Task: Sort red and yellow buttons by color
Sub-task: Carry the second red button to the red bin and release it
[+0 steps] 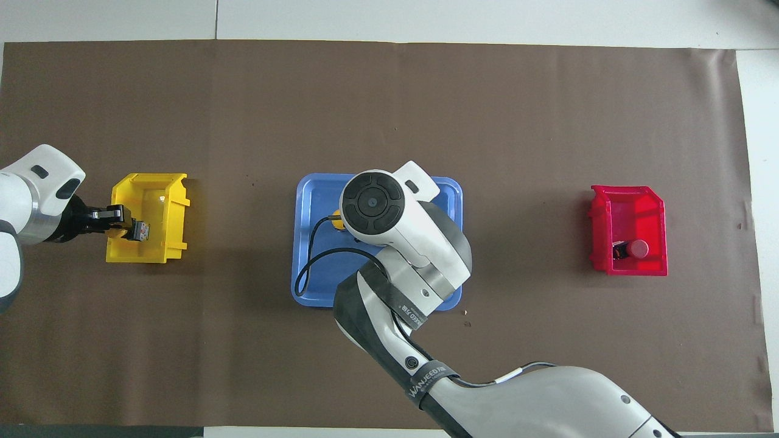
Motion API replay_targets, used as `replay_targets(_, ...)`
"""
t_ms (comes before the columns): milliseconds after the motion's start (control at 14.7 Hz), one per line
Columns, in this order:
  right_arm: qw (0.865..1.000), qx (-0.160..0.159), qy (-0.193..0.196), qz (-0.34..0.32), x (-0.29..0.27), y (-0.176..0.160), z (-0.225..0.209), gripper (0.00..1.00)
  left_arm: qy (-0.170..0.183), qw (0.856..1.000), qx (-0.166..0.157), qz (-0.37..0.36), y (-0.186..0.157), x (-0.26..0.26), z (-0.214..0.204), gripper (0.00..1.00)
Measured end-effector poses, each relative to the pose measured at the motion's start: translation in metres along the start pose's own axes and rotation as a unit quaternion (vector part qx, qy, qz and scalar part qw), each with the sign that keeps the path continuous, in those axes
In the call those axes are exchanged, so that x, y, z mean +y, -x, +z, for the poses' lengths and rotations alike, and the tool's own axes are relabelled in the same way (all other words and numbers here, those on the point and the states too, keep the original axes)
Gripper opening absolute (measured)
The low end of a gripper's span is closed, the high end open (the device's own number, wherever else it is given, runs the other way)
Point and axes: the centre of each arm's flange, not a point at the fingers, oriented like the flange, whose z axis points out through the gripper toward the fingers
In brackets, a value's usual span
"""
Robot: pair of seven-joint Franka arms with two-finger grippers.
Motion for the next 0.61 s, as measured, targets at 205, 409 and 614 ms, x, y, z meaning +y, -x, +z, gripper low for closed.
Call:
replay_targets(205,1.000,0.002,-0.003,-0.001,0.002,0.003,0.008,0.79,-0.001,1.000,-0.002,-0.001,0.009,-0.001,0.023,0.41)
replay_targets(409,1.000,0.002,-0.003,-0.001,0.003,0.005,0.009,0.63,-0.001,1.000,-0.007,-0.001,0.018,-0.002,0.041,0.41)
replay_targets(614,1.000,0.003,-0.004,-0.003,0.001,0.007,0.007,0.41,-0.001,1.000,-0.008,-0.001,0.020,-0.003,0.053,0.41)
